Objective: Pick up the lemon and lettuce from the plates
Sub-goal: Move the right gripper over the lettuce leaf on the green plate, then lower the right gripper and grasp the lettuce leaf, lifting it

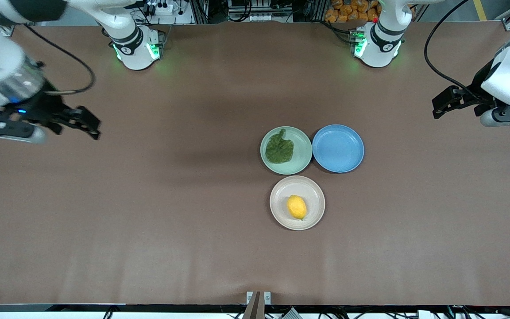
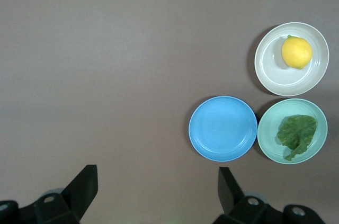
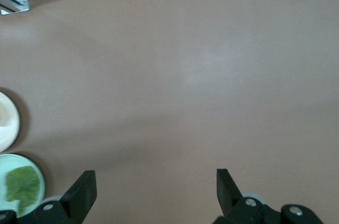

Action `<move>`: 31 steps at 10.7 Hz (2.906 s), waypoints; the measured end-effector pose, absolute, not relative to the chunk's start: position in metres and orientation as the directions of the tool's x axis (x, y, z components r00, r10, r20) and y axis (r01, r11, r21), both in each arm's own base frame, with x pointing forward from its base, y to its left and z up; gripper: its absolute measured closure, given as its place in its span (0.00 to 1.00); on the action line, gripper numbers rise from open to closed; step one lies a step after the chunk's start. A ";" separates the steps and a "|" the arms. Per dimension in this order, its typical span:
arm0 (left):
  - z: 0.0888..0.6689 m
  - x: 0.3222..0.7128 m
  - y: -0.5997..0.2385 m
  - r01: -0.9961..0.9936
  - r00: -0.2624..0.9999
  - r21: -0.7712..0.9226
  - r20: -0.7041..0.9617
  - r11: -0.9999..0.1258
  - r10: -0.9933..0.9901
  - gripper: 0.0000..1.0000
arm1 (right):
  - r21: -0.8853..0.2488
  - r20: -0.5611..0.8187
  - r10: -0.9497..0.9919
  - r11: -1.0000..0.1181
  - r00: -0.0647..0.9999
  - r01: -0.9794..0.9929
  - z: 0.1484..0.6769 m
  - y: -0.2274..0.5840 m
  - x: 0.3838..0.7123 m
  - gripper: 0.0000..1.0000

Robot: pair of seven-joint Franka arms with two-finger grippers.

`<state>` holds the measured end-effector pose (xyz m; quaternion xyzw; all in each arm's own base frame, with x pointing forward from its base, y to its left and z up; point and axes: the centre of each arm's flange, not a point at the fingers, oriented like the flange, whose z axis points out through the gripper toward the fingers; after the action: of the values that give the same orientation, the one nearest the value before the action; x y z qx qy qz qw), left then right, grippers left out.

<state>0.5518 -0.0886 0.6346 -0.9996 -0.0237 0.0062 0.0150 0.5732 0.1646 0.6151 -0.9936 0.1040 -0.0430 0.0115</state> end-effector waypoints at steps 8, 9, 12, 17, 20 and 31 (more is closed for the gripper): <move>0.632 0.553 -0.091 0.042 0.999 -0.030 -0.017 -0.999 0.043 0.00 | 0.004 0.073 -0.361 -0.932 0.930 -0.362 0.524 0.310 0.567 0.00; 0.631 0.553 -0.091 0.042 0.999 -0.030 -0.019 -0.999 0.043 0.00 | 0.011 0.071 -0.363 -0.931 0.929 -0.365 0.518 0.314 0.567 0.00; 0.629 0.554 -0.092 0.041 0.999 -0.031 -0.021 -0.999 0.041 0.00 | -0.030 0.077 -0.400 -0.916 0.913 -0.399 0.499 0.347 0.565 0.00; 0.629 0.554 -0.093 0.038 0.999 -0.031 -0.022 -0.999 0.039 0.00 | -0.004 0.111 -0.427 -0.903 0.897 -0.430 0.421 0.439 0.536 0.00; 0.627 0.555 -0.094 0.037 0.999 -0.030 -0.025 -0.999 0.038 0.00 | 0.003 0.124 -0.449 -0.892 0.885 -0.453 0.379 0.501 0.513 0.00; 0.621 0.558 -0.095 0.036 0.999 -0.031 -0.036 -0.999 0.037 0.00 | 0.027 0.244 -0.344 -0.932 0.907 -0.361 0.226 0.623 0.423 0.27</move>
<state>0.5576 -0.0945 0.6214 -0.9996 -0.0182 0.0182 0.0150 0.4233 0.6229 0.2263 -0.9757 0.1806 -0.1183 -0.0359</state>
